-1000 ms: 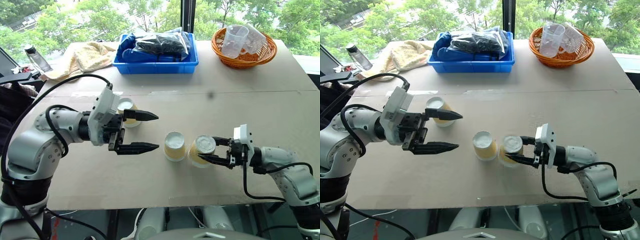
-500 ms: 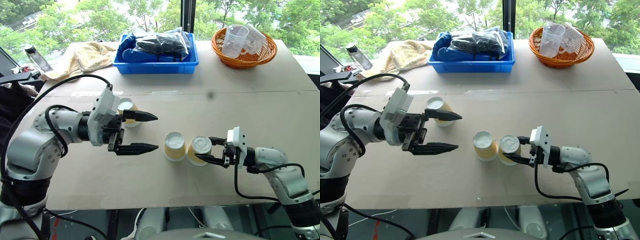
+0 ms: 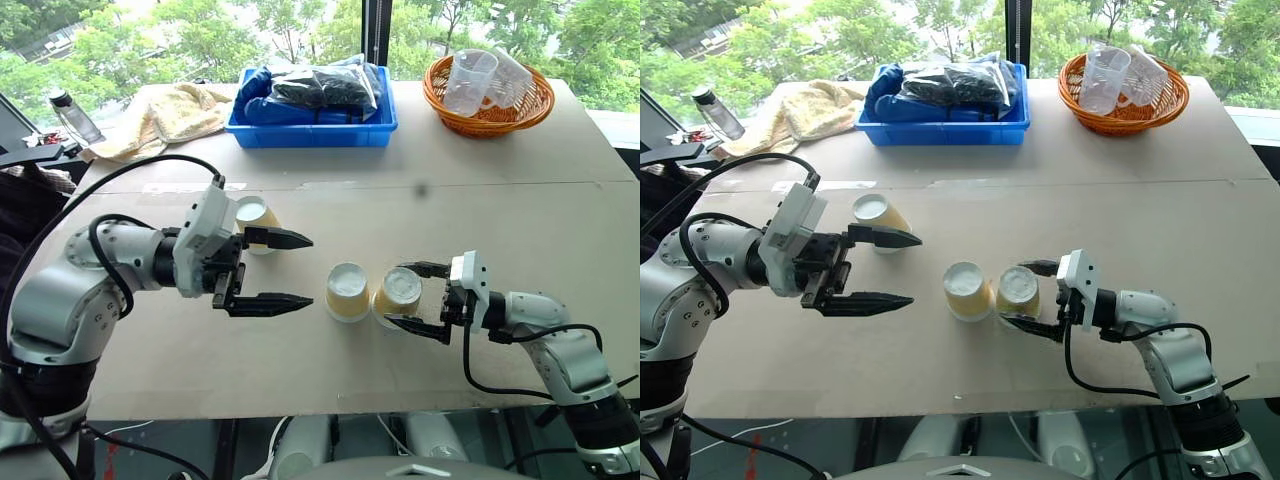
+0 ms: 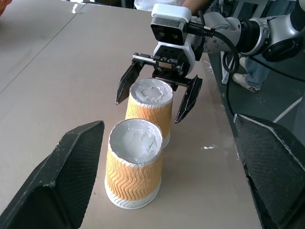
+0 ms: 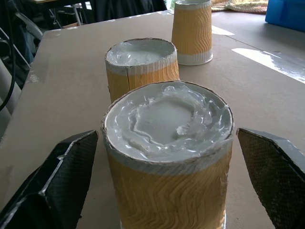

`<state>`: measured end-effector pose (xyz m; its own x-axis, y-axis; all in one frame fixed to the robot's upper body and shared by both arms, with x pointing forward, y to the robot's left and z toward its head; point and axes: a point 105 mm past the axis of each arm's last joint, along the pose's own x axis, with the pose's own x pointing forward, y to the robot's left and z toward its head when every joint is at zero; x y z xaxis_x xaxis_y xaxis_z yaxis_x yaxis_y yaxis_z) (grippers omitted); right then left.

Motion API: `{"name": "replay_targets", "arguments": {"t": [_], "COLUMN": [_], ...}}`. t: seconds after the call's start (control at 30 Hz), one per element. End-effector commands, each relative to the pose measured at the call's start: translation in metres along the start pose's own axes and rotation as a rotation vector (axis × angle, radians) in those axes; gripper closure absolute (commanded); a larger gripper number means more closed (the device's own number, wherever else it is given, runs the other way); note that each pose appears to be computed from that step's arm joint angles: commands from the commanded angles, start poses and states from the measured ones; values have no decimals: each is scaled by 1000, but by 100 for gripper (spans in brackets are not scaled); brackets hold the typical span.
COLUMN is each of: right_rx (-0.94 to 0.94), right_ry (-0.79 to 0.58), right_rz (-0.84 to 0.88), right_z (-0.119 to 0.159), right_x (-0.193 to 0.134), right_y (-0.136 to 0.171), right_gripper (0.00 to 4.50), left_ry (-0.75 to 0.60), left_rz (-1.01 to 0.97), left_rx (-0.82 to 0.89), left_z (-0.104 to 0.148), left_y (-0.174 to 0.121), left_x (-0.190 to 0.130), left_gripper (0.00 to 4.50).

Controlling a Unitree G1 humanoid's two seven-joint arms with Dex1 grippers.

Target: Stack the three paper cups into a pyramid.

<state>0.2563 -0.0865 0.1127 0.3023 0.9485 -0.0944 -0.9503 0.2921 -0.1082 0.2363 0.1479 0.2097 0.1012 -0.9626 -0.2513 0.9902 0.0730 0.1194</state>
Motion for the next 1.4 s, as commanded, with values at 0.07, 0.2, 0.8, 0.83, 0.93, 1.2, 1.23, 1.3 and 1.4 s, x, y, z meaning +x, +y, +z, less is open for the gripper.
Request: {"name": "replay_targets", "arguments": {"t": [0.07,0.2,0.8,0.83,0.93,1.2,1.23,1.3,1.4], "right_rx": [-29,-13,5,1,-22,-43,-49,-58,-70], "right_ry": [-16,-24,-222,-226,-262,-305,-300,-295,-281], "right_rz": [-6,-36,-92,-93,-86,-94,-97,-110,-131], "right_z": [14,24,96,97,102,108,108,106,103], "right_x": [-19,-39,-60,-60,-59,-57,-56,-56,-57], "right_y": [2,4,-1,-1,-1,-3,-3,-5,-8], "right_gripper": [8,8,8,8,8,8,8,8,8], "left_ry": [-15,-51,-184,-177,-143,-165,-166,-161,-148], "left_rz": [63,181,1064,1060,1120,1072,1064,1053,1031], "left_rx": [33,-22,-33,-32,-10,-34,-34,-28,-17], "left_z": [4,-4,-74,-77,-82,-83,-83,-83,-82], "left_y": [0,0,78,79,92,101,102,104,108], "left_x": [-8,-18,-45,-43,-47,-37,-37,-36,-34], "left_gripper": [0,0,0,0,0,0,0,0,0]}}
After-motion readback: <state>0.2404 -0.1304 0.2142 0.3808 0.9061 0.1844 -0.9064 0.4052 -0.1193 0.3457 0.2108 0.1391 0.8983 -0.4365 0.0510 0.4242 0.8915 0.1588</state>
